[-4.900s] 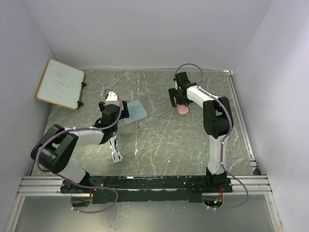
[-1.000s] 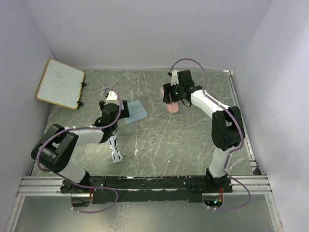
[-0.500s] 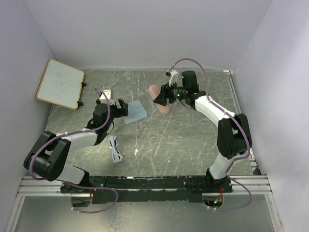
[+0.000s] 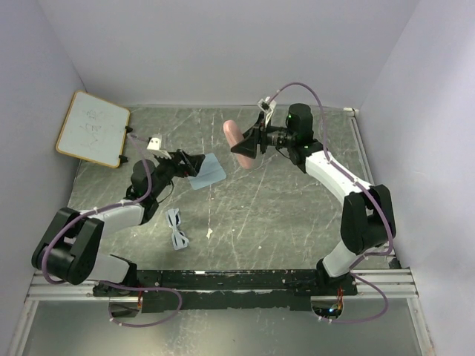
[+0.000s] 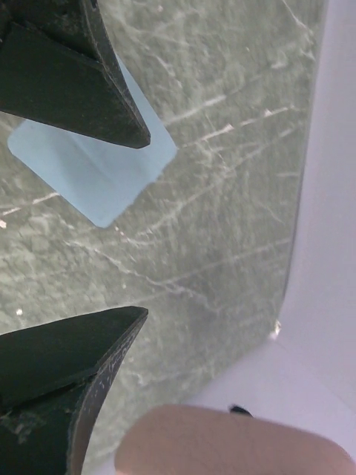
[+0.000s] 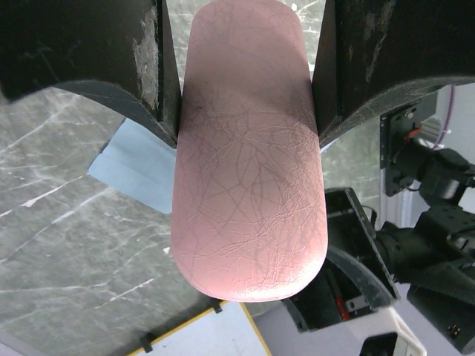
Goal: Organize the sunglasses
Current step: Pick up the sunglasses case from the center of the board, then open the sunglasses case at the center of the board.
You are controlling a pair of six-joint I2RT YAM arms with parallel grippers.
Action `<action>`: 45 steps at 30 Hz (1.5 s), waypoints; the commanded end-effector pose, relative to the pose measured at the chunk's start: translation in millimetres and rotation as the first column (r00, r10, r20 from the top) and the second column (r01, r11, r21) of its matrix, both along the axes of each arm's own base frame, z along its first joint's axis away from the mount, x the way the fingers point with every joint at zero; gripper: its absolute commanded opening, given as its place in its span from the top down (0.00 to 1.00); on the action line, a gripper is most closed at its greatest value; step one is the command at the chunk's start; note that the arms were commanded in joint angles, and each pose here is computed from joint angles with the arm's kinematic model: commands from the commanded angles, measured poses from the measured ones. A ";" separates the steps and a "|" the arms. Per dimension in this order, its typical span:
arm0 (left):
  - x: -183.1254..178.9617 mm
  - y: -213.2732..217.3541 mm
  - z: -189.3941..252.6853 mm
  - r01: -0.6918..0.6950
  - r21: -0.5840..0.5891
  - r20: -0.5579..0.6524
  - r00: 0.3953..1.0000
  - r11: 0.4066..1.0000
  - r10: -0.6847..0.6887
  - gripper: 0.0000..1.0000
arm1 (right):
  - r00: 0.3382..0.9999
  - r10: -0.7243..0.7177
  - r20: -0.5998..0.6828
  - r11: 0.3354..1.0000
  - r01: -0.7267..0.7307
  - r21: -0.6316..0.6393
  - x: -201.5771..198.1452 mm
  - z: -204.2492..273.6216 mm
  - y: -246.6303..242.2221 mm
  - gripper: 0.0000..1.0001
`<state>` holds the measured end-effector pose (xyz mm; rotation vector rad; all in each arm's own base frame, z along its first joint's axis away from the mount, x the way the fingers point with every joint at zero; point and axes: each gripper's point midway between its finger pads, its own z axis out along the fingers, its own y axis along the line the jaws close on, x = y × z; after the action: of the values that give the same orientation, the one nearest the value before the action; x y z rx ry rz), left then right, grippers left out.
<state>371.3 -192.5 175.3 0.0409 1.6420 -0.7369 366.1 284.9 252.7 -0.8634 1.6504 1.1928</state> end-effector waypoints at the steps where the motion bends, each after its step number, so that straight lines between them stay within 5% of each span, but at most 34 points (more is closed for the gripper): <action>1: -16.3 -11.9 48.5 0.148 -0.140 0.134 0.983 0.979 -0.129 0.00 | 0.998 0.052 0.043 0.997 -0.055 0.057 -17.1 18.9 2.1 1.00; 19: -62.7 -51.6 100.6 0.563 -0.247 0.335 0.813 0.788 -0.476 0.00 | 0.995 0.097 0.024 0.988 -0.099 0.117 -37.2 26.9 12.3 1.00; 45: -66.5 -61.7 124.7 0.644 -0.238 0.410 0.745 0.727 -0.526 0.00 | 0.983 0.184 0.010 0.978 -0.184 0.098 -58.0 19.1 53.8 1.00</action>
<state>315.1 -254.1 275.9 0.3370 1.2747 -1.4546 304.8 333.2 257.5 -0.9459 1.5799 1.4006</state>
